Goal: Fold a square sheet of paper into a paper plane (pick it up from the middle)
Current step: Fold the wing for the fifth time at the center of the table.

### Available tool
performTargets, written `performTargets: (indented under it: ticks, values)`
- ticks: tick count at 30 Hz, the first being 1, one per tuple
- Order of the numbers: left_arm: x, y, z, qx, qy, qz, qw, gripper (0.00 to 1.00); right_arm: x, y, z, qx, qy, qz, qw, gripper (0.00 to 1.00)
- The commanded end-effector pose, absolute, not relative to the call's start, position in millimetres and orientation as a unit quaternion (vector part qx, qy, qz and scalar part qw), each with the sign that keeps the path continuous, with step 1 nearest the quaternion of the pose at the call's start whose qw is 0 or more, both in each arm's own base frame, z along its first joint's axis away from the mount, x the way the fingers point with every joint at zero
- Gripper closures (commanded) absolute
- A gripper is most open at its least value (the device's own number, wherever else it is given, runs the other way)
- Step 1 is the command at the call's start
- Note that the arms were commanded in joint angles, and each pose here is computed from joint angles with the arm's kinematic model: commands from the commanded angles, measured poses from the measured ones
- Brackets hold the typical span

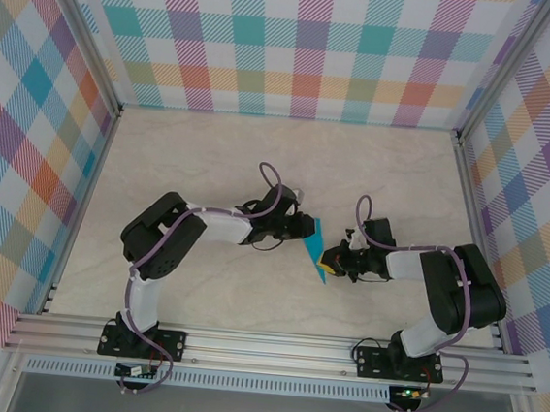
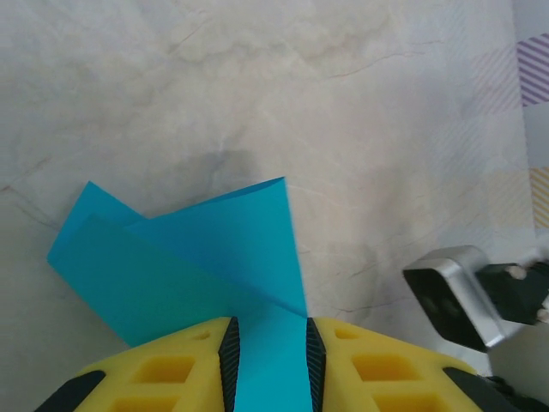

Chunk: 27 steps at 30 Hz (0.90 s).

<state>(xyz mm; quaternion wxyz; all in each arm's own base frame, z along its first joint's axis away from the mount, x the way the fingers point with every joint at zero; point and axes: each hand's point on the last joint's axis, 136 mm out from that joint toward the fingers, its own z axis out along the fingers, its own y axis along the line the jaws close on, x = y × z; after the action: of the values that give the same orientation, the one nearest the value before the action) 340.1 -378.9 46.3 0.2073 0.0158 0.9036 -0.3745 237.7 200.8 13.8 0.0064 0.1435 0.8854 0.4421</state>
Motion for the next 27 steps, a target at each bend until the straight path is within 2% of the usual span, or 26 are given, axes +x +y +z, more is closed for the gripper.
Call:
performTargets:
  ticks: [1,18,27]
  values:
    - [351,-372,37,0.003,0.904,-0.37,0.214,0.71,196,177,-35,0.187,0.916,0.348,-0.063,1.0]
    - [376,-339,8,-0.027,0.917,-0.343,0.201,0.7,190,177,-37,0.155,0.923,0.344,-0.079,1.0]
    - [390,-324,11,-0.037,0.917,-0.341,0.205,0.7,191,180,-34,0.149,0.92,0.354,-0.079,1.0]
